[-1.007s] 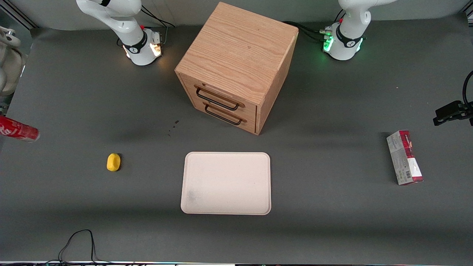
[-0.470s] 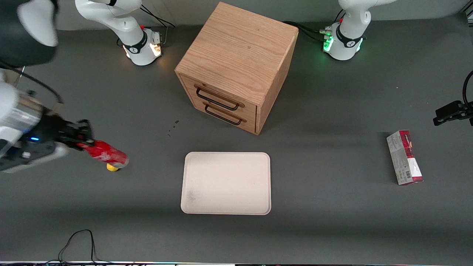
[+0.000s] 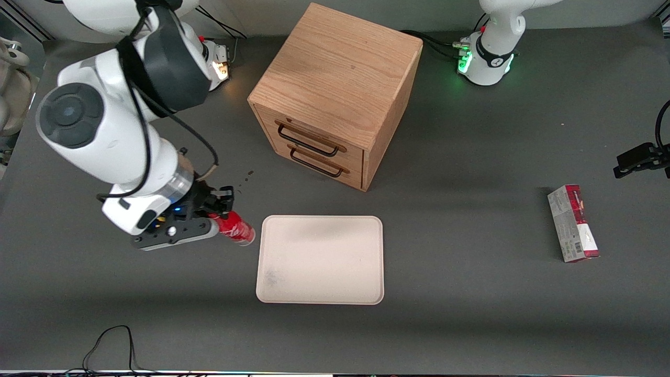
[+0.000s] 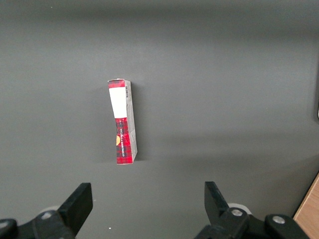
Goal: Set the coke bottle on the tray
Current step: 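Carry the held bottle over the white tray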
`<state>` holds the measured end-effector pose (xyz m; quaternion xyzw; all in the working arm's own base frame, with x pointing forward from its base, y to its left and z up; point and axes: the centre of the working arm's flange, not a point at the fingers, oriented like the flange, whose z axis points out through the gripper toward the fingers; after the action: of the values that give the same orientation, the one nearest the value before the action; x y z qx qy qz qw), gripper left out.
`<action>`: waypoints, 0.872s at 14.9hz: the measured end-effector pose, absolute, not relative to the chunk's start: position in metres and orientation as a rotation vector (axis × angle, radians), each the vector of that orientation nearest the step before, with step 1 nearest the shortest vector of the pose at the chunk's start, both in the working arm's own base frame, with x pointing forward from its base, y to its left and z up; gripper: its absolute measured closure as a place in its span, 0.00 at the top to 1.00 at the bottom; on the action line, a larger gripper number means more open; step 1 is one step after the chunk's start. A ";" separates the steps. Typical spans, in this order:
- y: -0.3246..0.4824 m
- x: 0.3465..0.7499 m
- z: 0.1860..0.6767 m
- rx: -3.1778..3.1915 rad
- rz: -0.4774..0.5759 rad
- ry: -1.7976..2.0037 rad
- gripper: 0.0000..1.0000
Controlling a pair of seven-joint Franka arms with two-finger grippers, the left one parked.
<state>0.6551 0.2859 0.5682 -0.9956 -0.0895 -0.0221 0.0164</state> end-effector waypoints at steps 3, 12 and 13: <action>0.291 0.657 0.568 -3.089 -0.100 -0.281 0.31; 0.316 0.718 0.373 -3.124 -0.069 -0.277 0.31; 0.317 0.721 0.356 -3.128 -0.065 -0.276 0.31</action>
<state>0.7215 0.3166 0.3557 -0.9959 -0.0880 -0.0207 0.0006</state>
